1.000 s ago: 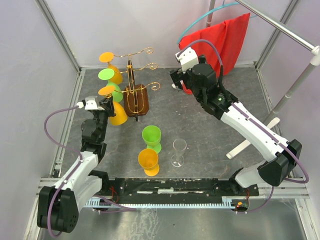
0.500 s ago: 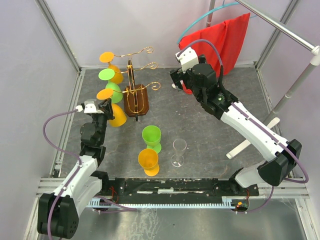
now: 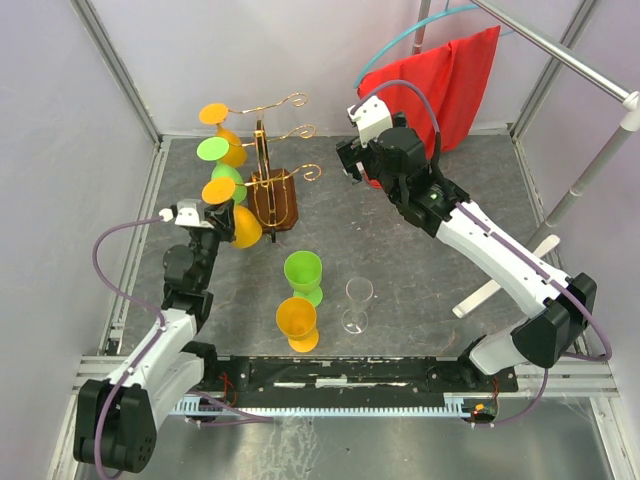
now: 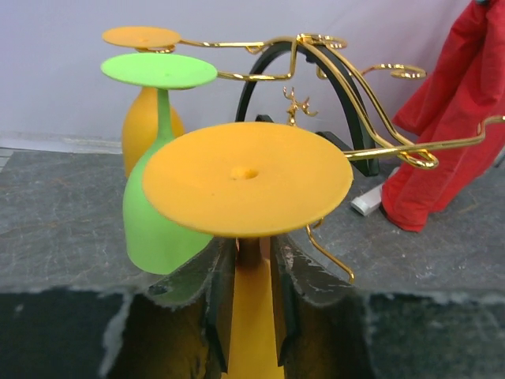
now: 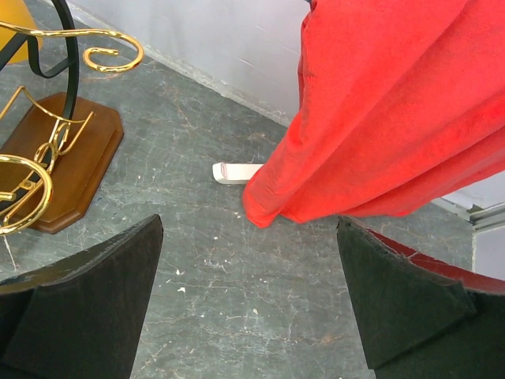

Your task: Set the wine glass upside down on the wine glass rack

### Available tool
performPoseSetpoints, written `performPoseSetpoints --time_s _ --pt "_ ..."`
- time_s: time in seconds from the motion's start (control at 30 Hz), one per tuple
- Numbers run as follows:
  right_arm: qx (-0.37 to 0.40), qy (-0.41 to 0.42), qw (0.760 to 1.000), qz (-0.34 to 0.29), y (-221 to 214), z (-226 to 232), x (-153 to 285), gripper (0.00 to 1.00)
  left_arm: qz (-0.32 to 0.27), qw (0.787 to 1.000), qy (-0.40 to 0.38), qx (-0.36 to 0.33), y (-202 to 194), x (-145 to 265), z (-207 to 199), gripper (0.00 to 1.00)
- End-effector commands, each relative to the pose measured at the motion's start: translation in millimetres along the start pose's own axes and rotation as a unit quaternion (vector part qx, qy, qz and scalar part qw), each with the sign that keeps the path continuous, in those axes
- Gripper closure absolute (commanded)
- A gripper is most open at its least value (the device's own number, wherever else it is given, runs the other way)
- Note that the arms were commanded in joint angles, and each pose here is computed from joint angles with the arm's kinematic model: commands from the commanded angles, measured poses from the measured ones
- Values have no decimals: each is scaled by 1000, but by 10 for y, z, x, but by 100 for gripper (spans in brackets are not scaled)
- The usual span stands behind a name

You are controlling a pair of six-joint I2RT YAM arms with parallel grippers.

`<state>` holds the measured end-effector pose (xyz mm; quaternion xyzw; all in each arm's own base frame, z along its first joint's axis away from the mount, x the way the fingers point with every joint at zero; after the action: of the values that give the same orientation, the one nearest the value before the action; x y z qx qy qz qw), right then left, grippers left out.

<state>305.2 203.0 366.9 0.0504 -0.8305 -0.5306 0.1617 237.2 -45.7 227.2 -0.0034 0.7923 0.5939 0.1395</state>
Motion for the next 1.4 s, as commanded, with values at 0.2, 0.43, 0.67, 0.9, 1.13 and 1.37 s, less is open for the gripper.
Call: performPoseSetpoints --time_s 0.2,0.43,0.67,0.9,1.13,1.37 --pt "-42 -1 999 -19 145 -56 68 1 56 998 -17 -2 18 169 -69 44" --pt "-75 5 997 5 104 -48 111 1 89 995 -36 20 105 335 -154 37" --pt "-138 45 988 57 -89 70 208 2 162 984 -69 -13 402 416 -281 36" --pt "-130 29 987 85 -197 39 270 2 228 964 -137 -33 656 482 -438 37" --pt "-129 22 987 91 -156 2 244 2 284 936 -203 -38 659 495 -589 38" --pt "-131 17 986 102 -77 -18 196 2 342 902 -257 -62 524 328 -874 39"
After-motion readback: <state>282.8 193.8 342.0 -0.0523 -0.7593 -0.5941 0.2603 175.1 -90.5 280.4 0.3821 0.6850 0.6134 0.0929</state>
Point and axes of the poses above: each gripper's point midway between its finger pads, its own x axis back along the fingers, its own z axis along the line the jaws close on, y = z × x, the point moved 10 cm from there along x, back along the fingers, and after that the axes turned 6 degrees about x, right-handed, at the moved point
